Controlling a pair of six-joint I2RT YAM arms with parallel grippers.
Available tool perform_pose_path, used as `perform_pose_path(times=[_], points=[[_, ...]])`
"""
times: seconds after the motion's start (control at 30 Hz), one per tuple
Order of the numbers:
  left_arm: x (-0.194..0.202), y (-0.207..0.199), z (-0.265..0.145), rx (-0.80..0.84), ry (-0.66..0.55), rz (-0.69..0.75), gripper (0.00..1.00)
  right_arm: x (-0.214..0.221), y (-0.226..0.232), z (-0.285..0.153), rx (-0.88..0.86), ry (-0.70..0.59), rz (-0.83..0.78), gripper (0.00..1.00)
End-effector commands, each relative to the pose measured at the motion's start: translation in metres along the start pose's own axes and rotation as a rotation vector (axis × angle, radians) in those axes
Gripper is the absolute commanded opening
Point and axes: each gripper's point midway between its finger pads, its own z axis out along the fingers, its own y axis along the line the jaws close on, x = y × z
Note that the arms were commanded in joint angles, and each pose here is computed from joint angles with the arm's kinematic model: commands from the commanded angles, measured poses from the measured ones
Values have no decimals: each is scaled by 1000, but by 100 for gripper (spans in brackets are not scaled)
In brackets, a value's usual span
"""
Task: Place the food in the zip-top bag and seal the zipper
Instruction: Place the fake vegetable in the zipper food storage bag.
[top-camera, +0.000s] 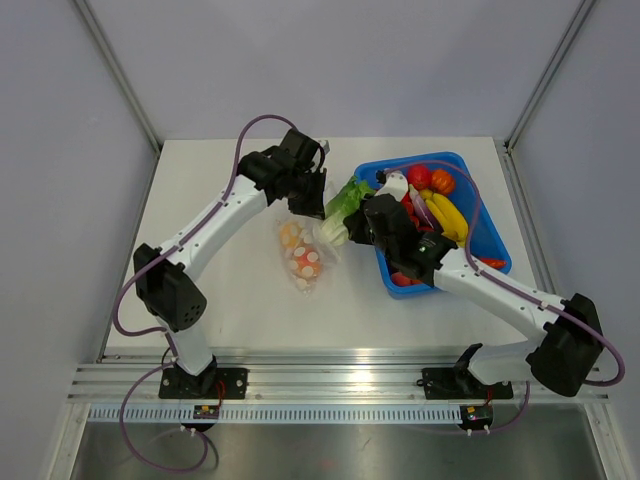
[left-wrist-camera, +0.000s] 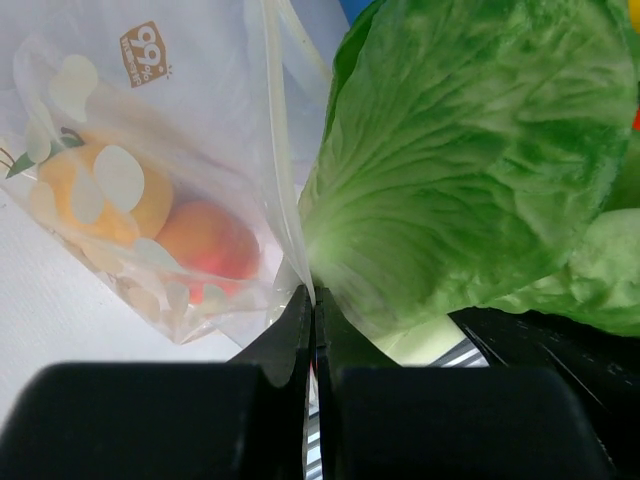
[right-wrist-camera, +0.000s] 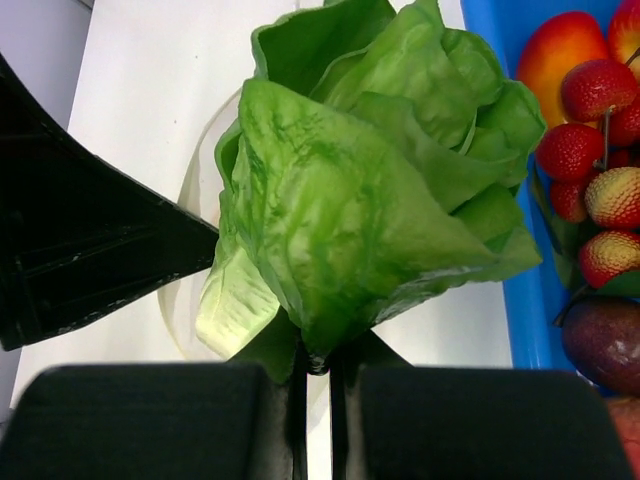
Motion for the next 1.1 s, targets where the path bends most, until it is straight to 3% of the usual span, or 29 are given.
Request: perform_pose_path(times=[0.0,0.2,0.4,0.63,0.77,0.93,1.07], points=[[-11,-17,-24,69,-50,41,0,-51,40,-5,-109,-159,60,0],[-13,-21,-33,90,-69,51,0,0,38,19,-103,-6,-17,0],[-15,-25,-38,109,-79,63,0,31,-11,26,96,58,-107,0],[-12,-31,-38,151,-60,74,0,-23,-27,-7,217,-102,-76,0],[-7,-39,-37,187,-38,91,0,-59,-6,-31,106,-204,-18,0],[-8,-43,-35,197,-35,97,0,-70,22,-41,-19,-205,18,0],[-8,-44,-36,198,-36,100,0,-54,31,-26,-44,-158,11,0]])
